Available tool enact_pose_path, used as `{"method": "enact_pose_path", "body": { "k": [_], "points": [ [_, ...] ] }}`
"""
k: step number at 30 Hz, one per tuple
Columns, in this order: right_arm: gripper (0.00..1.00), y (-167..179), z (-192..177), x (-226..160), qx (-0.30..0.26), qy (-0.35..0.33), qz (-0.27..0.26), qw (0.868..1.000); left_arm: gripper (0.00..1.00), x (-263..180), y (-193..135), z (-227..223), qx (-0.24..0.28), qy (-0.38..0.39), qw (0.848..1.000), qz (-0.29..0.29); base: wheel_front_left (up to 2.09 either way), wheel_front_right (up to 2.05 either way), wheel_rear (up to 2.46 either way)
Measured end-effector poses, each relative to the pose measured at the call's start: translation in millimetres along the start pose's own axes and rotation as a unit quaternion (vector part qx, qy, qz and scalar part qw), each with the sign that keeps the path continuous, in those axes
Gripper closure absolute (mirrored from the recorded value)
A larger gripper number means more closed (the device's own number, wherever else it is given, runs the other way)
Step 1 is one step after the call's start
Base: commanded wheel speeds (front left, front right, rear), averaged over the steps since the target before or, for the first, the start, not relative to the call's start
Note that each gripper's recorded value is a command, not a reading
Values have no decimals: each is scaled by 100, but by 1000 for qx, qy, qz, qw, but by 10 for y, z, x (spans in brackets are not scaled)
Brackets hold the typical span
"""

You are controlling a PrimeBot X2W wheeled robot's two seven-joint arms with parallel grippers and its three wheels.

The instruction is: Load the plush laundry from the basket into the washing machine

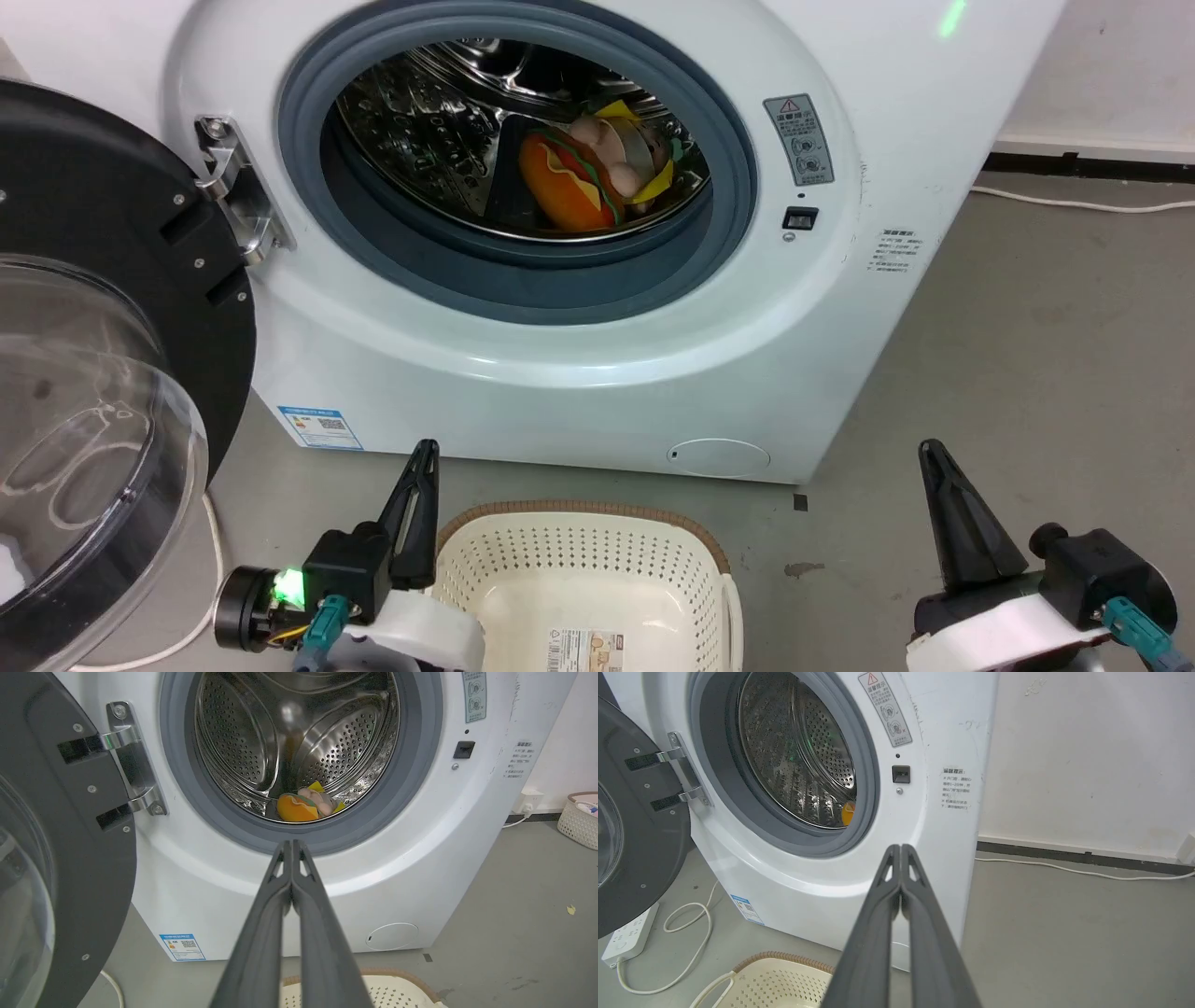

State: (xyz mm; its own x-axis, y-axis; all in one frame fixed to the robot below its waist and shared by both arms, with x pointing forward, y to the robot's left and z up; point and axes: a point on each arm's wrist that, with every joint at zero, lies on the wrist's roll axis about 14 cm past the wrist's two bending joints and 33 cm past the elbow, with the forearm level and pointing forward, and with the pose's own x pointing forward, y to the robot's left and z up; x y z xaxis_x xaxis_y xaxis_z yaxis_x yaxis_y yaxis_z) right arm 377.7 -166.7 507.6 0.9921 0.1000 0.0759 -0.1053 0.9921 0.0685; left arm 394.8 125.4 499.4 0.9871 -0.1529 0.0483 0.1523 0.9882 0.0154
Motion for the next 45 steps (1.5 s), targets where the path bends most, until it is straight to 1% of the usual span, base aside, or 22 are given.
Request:
{"method": "enact_pose_path", "body": {
  "k": [45],
  "points": [
    [100,46,75,-6,-21,16,9,1000,100,-78,195,141,9,7,1000,29,0,0,0]
  ]
}}
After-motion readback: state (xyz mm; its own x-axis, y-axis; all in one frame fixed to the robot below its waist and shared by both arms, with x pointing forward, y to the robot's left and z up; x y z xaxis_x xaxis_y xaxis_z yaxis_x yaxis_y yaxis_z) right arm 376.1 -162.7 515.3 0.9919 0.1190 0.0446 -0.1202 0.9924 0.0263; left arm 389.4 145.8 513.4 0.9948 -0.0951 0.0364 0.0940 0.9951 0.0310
